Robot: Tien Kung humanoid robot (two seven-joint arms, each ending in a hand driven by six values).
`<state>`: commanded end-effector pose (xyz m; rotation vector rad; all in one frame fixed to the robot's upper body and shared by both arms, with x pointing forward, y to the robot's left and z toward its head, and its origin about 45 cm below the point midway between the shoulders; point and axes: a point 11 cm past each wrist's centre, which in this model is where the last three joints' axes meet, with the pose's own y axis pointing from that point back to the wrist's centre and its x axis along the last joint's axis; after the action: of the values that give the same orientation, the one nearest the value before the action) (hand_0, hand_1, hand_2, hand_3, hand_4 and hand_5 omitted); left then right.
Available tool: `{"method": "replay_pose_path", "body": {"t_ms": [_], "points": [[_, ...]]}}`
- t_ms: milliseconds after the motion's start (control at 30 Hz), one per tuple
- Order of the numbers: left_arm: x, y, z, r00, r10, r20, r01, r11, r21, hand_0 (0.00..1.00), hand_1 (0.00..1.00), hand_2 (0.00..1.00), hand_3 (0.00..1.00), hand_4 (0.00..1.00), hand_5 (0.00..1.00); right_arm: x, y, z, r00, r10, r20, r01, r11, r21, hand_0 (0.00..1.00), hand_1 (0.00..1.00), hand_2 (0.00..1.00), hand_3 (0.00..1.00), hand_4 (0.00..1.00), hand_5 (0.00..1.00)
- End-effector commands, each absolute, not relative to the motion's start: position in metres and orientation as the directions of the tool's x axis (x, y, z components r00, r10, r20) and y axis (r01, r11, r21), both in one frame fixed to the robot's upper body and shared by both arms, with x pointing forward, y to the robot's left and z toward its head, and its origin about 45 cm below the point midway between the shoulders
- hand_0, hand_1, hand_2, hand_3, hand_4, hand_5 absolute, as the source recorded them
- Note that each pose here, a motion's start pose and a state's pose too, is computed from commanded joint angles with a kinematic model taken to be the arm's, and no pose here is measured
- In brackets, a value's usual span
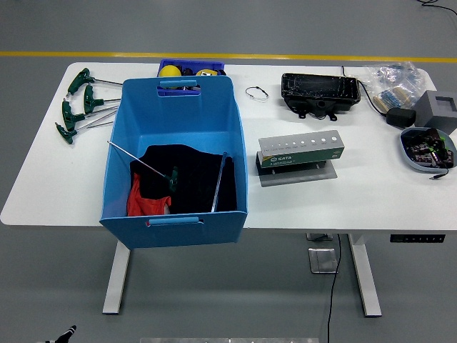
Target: Lift tool from toolbox,place it in box,lift tool from toolbox,place it in box
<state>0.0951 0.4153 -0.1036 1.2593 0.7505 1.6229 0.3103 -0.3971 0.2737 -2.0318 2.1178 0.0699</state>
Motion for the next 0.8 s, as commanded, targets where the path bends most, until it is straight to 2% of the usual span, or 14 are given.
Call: {"method": "replay_pose_path", "body": {"t_ms": [400,800], "points": [[0.108,0.415,-0.101,-0.06,0.917,0.395,-0.318,-0.393,0.863,0.716,0.753,0.783,0.767,0.765,0.768,0.313,-0.402,0.268,-0.081,-0.969,-0.233,-0.988,0.109,-0.108,0.917,0.881,0.881,0.904,0.998,0.998],[0.12,0.417,-0.097,-0.047,0.915,0.402,-0.332,-0.394,0.857,0.714,0.753,0.783,0.767,0.768,0.763,0.317,-0.396,0.274,-0.045,-0.975,-0.218,-0.989,0.074,-0.128,0.905,0.876,0.873,0.89,0.998,0.998]]}}
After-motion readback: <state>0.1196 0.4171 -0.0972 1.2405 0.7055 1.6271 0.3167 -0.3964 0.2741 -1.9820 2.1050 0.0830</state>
